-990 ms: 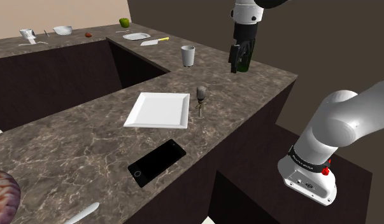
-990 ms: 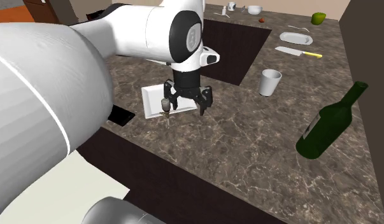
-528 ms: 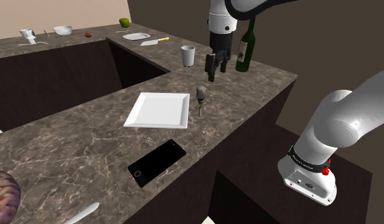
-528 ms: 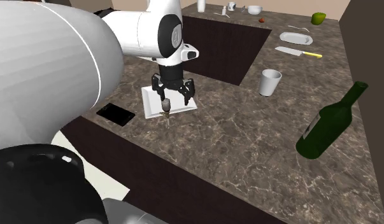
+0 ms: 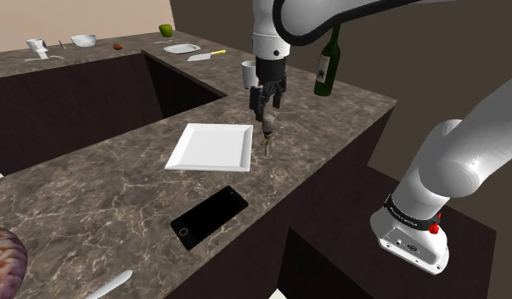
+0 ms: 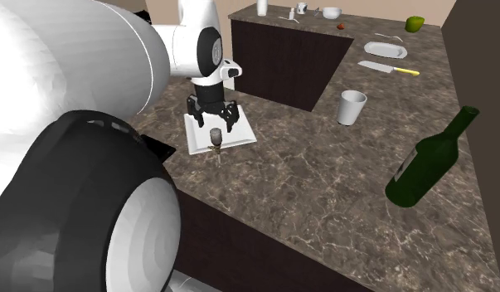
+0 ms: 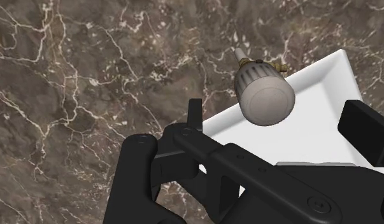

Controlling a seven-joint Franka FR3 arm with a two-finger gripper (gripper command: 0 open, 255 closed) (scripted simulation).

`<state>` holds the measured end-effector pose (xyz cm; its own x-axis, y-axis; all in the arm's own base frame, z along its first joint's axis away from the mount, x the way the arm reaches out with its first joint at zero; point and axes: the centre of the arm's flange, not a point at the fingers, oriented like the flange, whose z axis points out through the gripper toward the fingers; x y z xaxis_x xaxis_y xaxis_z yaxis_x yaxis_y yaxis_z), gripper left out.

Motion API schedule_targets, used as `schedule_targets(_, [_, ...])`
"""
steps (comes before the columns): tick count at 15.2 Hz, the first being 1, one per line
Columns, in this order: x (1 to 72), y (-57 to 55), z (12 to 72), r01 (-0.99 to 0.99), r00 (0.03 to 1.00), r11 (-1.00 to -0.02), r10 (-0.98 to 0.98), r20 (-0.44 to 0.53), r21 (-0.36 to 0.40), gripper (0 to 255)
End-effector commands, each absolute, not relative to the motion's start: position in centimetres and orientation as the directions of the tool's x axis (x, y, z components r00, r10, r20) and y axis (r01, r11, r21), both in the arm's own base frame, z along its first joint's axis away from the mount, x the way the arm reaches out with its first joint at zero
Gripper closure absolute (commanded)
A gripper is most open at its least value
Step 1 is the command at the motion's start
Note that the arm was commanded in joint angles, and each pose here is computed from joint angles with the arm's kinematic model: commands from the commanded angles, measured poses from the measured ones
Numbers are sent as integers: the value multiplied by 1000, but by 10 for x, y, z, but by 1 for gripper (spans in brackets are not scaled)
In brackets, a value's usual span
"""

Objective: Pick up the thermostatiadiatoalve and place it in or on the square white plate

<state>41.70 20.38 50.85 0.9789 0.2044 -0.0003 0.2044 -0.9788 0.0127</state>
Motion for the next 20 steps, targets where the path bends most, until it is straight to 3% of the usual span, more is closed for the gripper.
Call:
schedule_targets(1, [417,205,498,205,979,-979,205,0,12,0])
schedule_targets(12, [417,204,480,205,979,-979,205,0,12,0])
schedule_targets(13, [417,204,480,205,979,-979,205,0,12,255])
schedule_targets(20, [417,204,480,205,979,-979,205,0,12,255])
